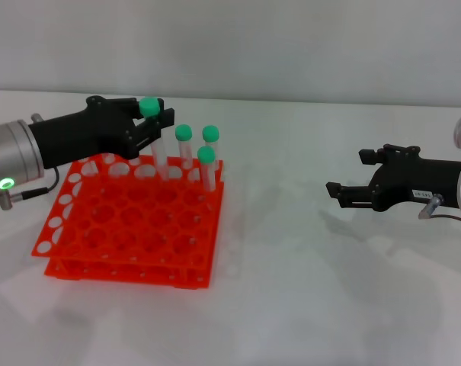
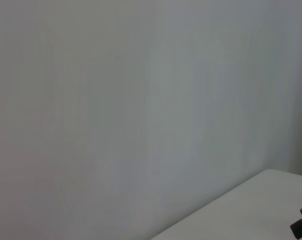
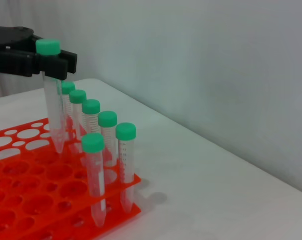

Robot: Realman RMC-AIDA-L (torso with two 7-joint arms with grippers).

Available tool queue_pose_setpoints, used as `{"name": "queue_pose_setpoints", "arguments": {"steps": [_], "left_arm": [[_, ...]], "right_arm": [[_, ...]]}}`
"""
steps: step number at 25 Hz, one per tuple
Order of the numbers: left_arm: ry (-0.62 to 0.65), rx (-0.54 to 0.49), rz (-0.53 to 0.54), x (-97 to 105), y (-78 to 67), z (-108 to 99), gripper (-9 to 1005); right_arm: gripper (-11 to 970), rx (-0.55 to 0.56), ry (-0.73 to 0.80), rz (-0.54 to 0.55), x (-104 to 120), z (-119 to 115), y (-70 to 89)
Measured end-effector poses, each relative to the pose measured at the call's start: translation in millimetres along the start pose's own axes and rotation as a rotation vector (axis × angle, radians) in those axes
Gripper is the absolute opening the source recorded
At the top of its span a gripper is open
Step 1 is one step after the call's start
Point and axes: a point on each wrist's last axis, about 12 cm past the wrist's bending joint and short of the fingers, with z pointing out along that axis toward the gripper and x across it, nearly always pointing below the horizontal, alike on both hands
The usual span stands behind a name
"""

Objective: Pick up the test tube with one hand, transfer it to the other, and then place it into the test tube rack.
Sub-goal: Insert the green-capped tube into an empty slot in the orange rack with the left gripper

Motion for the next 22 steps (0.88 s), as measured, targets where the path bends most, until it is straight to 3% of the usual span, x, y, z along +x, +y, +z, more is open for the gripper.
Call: {"name": "queue_pose_setpoints", "arguments": {"steps": [5, 13, 22], "left_arm": [[-0.03, 0.004, 0.067, 9, -5.4, 2, 271], [-0.02, -0.031, 0.084, 20, -5.3, 4, 278], [-0.043, 0.001, 0.08, 22, -12.3, 17, 287]], "right_arm": [[857, 0.001, 0.003, 0.004, 0, 1, -1.1], [857, 0.004, 0.002, 0.008, -1, 3, -3.4], [857, -0.008, 0.014, 0.006, -4, 10, -4.6]]}}
